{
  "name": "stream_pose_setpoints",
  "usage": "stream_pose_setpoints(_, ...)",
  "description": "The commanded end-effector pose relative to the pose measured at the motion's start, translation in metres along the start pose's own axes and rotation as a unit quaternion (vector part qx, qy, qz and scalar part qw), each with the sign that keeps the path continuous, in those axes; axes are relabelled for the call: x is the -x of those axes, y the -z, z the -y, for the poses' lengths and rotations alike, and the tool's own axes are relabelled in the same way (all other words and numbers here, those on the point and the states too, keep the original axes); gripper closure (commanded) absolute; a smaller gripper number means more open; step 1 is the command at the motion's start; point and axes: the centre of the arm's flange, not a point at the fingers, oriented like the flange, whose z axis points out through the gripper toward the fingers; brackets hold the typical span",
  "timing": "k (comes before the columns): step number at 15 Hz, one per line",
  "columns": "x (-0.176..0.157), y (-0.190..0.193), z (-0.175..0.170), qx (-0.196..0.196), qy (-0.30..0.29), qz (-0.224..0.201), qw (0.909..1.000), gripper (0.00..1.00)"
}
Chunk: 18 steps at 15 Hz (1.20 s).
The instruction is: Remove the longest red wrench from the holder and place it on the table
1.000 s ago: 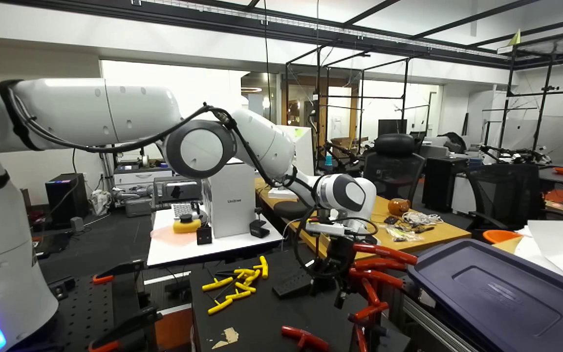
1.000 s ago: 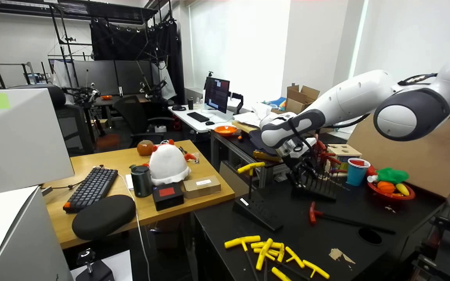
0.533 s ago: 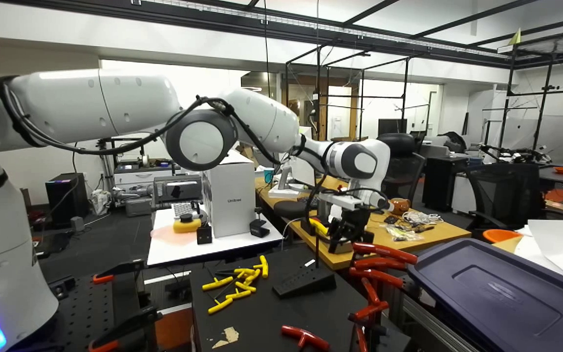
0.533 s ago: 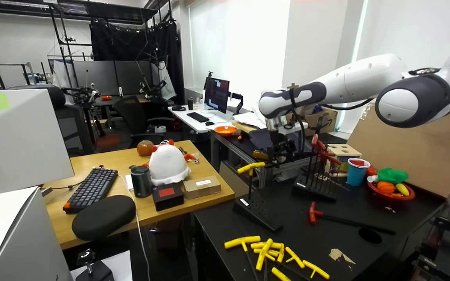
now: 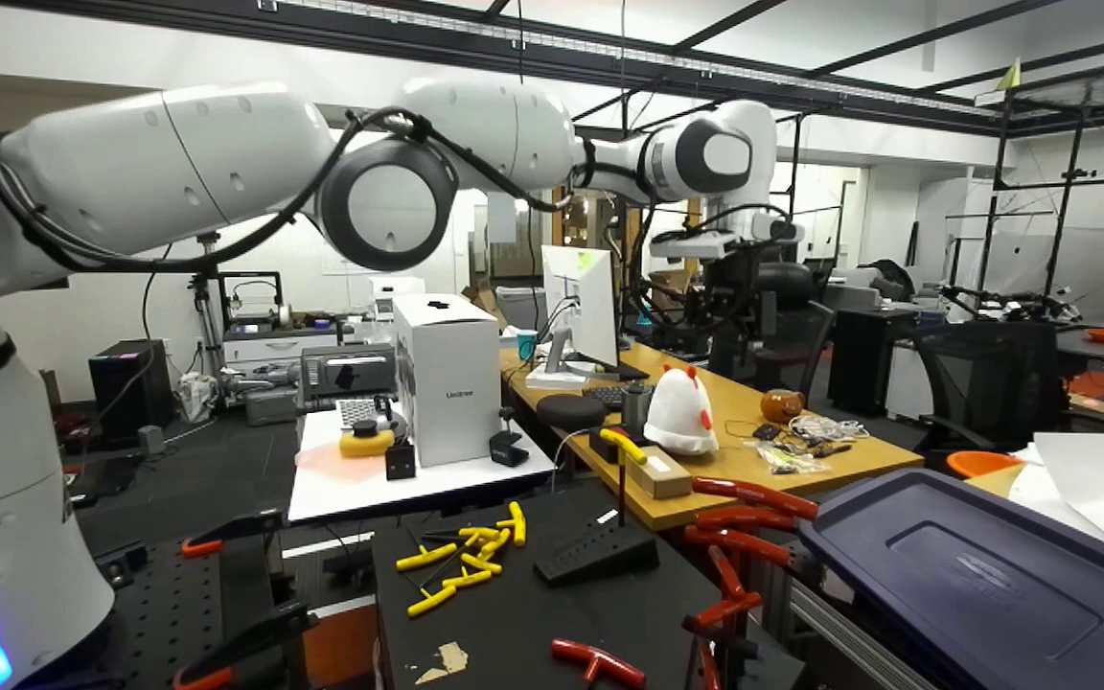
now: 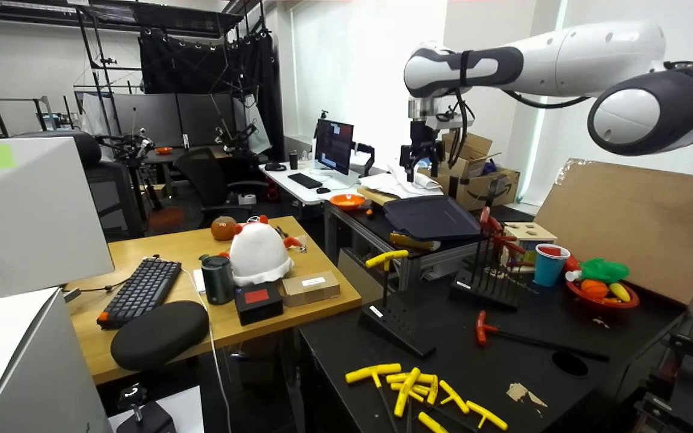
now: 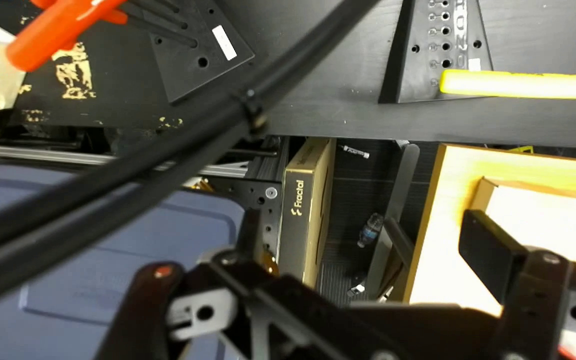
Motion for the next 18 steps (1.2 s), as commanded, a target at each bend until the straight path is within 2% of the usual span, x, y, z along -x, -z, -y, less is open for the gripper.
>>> stream_pose_setpoints(1,0.023,0.065,-0.011,-0.009,0.002,0.006,0.9999,0.0)
stream_pose_setpoints(5,0.063,0.115,-0.035,-0.012,-0.004,0.032,0.9994,0.0)
stream_pose_setpoints(11,0.121,0.156,-0.078,-0.024,0.0,0.079,0.9966,0.0)
stream_pose_setpoints(16,0.168,0.175,-0.105,-0.027,-0.008,0.074,0.9969,0.0)
stream_pose_setpoints(18,0.174,0.178,-0.11,-0.028,-0.013,0.065,0.9974,0.0)
